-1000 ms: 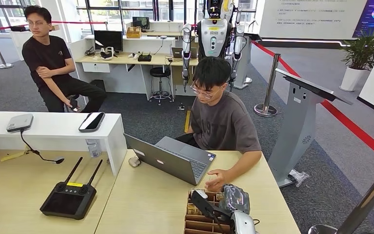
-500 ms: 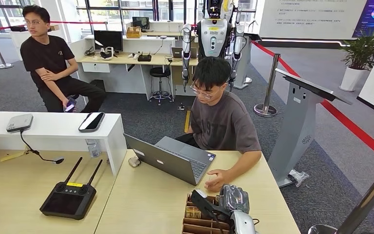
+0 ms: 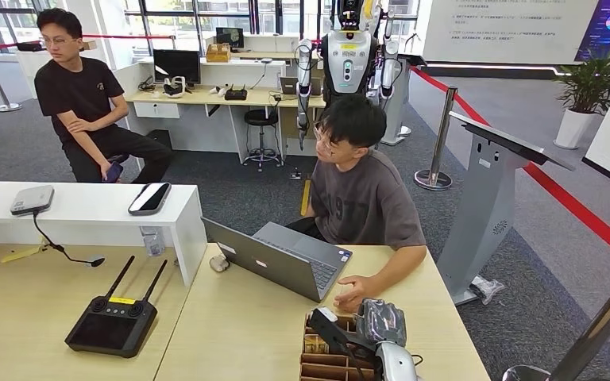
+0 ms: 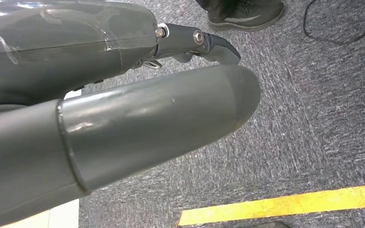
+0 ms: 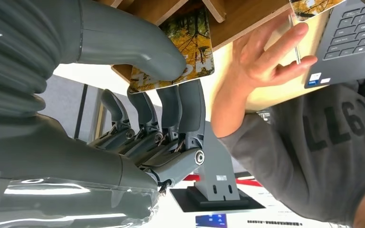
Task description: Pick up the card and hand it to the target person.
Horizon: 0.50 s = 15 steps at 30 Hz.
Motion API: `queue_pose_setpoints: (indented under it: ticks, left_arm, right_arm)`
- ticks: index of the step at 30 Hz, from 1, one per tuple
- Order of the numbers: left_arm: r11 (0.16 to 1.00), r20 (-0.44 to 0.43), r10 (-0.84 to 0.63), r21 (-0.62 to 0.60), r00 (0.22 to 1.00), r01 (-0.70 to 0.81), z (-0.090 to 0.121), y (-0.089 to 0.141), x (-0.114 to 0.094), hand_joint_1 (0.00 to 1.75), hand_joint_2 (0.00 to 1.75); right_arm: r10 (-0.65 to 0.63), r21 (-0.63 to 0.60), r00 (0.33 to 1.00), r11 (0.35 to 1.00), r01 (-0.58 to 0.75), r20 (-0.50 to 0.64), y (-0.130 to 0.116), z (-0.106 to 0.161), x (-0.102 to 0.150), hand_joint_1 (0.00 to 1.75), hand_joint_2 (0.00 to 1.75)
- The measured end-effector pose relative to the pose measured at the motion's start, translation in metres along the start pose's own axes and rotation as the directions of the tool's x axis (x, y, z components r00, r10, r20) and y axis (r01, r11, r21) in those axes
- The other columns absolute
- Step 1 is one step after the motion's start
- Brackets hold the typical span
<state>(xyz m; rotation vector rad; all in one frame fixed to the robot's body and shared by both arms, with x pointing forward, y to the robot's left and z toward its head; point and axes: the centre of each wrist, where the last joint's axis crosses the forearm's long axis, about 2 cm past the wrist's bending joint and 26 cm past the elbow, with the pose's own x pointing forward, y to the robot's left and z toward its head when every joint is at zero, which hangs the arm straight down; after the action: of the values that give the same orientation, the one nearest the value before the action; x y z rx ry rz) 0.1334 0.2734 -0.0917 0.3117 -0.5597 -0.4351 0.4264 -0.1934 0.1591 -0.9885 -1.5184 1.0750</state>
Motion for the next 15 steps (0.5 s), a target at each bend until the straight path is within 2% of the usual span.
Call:
queue_pose_setpoints:
  ticks: [4, 8, 15]
  left_arm:
    - [1.000, 0.000, 0.004, 0.001, 1.000, -0.004, 0.000, 0.000, 0.000, 0.00, 0.00]
    - [1.000, -0.001, 0.008, 0.003, 1.000, -0.008, 0.000, 0.000, 0.000, 0.00, 0.00]
    - [1.000, -0.007, 0.013, 0.008, 1.000, -0.013, 0.001, -0.001, -0.003, 0.00, 0.00]
  right_arm:
    - [0.003, -0.018, 1.000, 1.000, -0.002, 0.018, -0.003, -0.001, 0.003, 1.51, 1.75]
    - [-0.010, -0.063, 0.999, 0.998, 0.013, 0.041, -0.009, -0.004, 0.009, 1.51, 1.75]
    - [-0.038, -0.185, 0.993, 0.981, 0.058, 0.109, -0.033, -0.010, 0.024, 1.57, 1.75]
